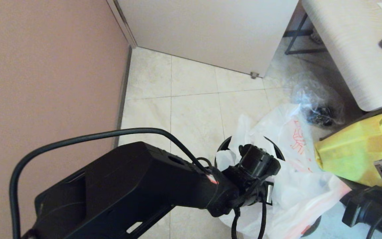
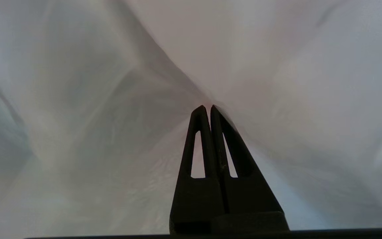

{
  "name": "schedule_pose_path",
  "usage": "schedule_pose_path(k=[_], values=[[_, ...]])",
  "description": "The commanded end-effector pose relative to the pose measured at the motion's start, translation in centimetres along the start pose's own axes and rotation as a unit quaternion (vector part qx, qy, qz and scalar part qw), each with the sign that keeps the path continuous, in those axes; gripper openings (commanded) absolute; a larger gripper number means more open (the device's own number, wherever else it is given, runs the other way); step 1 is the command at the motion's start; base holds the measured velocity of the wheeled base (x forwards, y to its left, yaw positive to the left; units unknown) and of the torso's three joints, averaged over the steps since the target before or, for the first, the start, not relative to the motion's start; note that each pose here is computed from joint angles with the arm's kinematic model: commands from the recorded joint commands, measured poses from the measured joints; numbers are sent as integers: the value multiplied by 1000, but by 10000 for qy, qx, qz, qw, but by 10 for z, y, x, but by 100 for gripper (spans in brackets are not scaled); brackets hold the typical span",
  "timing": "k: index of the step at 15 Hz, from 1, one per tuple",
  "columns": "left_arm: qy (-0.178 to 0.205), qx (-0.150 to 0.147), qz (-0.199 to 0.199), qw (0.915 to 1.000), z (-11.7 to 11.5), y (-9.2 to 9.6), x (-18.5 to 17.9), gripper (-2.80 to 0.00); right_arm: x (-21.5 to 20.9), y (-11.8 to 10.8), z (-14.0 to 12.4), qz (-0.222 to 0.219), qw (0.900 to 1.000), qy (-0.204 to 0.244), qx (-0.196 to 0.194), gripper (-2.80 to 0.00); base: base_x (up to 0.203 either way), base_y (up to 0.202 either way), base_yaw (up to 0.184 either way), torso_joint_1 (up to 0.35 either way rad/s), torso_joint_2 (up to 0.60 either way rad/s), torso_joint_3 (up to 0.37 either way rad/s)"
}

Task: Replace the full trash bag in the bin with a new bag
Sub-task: Put the new garbage bag on the trash can

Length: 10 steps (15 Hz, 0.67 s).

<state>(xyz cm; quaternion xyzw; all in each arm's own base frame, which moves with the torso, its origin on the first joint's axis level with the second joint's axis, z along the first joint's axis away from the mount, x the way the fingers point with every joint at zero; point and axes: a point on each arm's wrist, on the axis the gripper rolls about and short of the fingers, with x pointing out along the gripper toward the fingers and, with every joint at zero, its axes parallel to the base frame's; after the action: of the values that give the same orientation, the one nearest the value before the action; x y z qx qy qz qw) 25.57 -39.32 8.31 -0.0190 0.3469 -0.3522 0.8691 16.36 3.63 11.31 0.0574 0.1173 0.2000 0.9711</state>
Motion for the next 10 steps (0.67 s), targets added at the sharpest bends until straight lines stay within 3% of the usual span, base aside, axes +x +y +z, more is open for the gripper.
schedule_pose_path(k=[1, 4, 6, 8, 10], values=[[-110, -119, 84, 9998, 9, 11, -1, -280, 1, 0, 2, 10, 10000, -60, -6, -280, 0, 0, 0, 0, 0, 0], [-728, -539, 407, 9951, 43, 56, -10, -280, 2, -1, 1, 0, 10000, -35, -5, -280, 0, 0, 0, 0, 0, 0], [-1134, -736, 517, 9895, 64, 77, -25, -280, 4, -1, 2, -1, 10000, -24, -1, -280, 0, 0, 0, 0, 0, 0], [-1307, -829, 600, 9861, 75, 88, -38, -280, 5, -1, 2, 0, 10000, -39, -6, -280, 0, 0, 0, 0, 0, 0], [-1228, -842, 663, 9866, 72, 93, -35, -280, 5, -1, 2, 0, 10000, -34, 3, -280, 0, 0, 0, 0, 0, 0]])
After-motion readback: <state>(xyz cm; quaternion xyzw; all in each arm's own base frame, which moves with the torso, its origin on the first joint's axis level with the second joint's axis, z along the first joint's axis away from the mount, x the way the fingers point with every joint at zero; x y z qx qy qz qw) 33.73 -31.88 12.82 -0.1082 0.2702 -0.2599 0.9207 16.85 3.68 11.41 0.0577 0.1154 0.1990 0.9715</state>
